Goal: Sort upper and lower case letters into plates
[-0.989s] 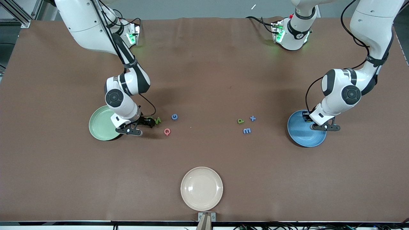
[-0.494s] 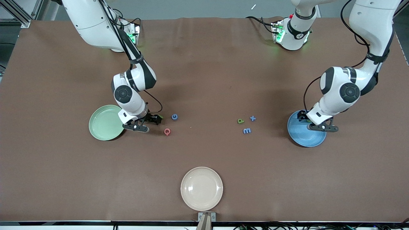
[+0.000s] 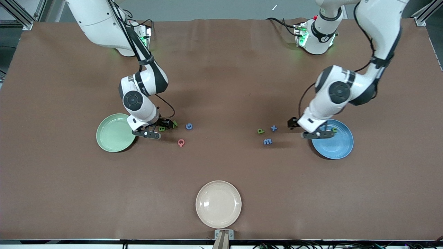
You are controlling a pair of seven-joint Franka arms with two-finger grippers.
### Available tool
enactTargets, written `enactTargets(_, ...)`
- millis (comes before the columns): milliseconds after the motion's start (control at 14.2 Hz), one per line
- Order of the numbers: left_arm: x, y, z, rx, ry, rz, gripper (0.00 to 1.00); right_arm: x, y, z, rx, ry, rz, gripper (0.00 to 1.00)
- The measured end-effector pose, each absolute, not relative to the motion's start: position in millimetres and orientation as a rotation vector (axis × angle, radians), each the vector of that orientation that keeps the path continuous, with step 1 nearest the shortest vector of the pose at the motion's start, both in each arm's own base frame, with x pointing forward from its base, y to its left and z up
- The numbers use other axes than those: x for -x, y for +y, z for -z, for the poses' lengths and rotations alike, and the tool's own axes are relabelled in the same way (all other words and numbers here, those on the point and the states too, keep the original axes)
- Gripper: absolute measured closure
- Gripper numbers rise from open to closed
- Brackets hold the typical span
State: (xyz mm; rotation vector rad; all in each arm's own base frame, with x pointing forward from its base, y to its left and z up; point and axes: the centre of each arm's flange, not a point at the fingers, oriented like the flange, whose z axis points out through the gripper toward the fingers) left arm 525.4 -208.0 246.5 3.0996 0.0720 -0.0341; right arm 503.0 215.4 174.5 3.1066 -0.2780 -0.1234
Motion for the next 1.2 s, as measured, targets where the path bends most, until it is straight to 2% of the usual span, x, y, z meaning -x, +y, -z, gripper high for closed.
enactTargets(212, -513.3, -256.2, -225.4, -3.092, 0.040, 0.084, 0.00, -504.1, 213.5, -177.2, -3.109, -0.273, 0.116, 0.01)
enactTargets(494, -514.4, -268.3, -196.1, -3.154, 0.027, 0.049, 0.04, -507.7, 213.7, -179.7, -3.123, -0.262, 0.071, 0.04)
enactTargets(565, -515.5, -267.5, -190.9, -3.156, 0.025, 0.043, 0.09, -508.2, 213.8, -179.8, -3.127, -0.262, 0.060, 0.04)
enactTargets(636, -516.0, -267.7, -186.9, -3.149, 0.022, 0.040, 0.10, -508.1, 213.7, -179.1, -3.128, -0.261, 0.056, 0.10)
enactTargets(777, -516.8, -270.2, -183.4, -3.132, 0.019, 0.027, 0.25, -508.0, 213.6, -177.6, -3.128, -0.261, 0.055, 0.15)
enactTargets(848, -517.0, -271.3, -182.7, -3.127, 0.018, 0.022, 0.25, -508.0, 213.6, -177.2, -3.128, -0.260, 0.054, 0.19)
enactTargets(989, -516.8, -272.6, -181.4, -3.121, 0.016, 0.016, 0.35, -508.0, 213.5, -176.5, -3.128, -0.260, 0.053, 0.22)
enactTargets(1201, -515.4, -273.7, -177.7, -3.119, 0.014, 0.026, 0.39, -508.1, 213.5, -175.2, -3.129, -0.260, 0.047, 0.22)
